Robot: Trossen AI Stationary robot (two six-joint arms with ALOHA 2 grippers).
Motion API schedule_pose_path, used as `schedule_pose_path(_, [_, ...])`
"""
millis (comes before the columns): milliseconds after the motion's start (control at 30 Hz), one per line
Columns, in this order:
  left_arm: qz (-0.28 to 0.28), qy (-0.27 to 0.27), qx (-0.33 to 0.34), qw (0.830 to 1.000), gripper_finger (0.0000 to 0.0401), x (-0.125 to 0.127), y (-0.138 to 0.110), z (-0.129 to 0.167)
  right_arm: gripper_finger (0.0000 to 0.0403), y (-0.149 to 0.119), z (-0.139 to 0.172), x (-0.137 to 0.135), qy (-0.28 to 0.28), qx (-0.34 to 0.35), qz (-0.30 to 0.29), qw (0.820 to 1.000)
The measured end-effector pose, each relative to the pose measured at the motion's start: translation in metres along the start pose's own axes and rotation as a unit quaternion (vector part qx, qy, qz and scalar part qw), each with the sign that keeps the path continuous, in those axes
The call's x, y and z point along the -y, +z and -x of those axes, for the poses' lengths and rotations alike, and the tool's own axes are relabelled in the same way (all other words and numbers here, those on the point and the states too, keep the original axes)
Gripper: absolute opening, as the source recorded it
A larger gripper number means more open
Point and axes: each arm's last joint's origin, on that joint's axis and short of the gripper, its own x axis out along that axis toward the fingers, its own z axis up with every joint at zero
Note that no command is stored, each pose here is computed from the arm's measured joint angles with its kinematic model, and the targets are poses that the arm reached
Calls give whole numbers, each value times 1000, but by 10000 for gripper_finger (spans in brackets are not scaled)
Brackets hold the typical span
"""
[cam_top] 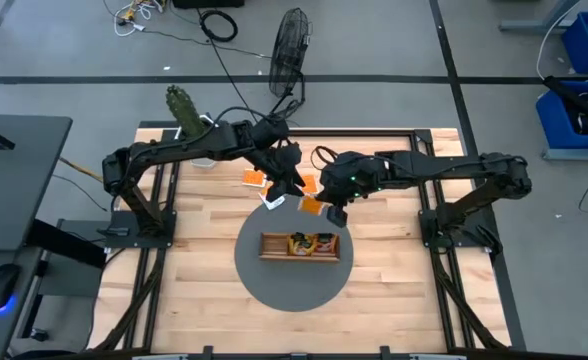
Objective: Pick & Place Tea
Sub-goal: Put the white orange tea bag into the left section of the wooden organizer
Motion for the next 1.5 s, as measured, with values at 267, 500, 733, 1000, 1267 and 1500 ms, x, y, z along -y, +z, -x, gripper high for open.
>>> schedule_pose_path(267, [-11,0,0,1000,167,4,0,-3,0,4,0,0,4,19,5,1000])
schedule_pose_path(500, [-11,-3,3,1000,106,4,1,-3,0,6,0,3,5,25,-6,1000])
schedule_pose_path(733, [-43,-13,11,999,13,13,3,-7,0,7,0,4,5,28,-4,1000])
schedule_pose_path(1000, [-43,23,2,999,3,20,-2,7,58,6,5,5,-34,39,0,999])
schedule_pose_path(1267, [-49,37,93,994,2,40,-23,44,126,7,13,6,-76,57,-5,995])
schedule_pose_path(1500, [-26,61,144,987,1,55,-74,54,150,7,18,6,-85,62,5,994])
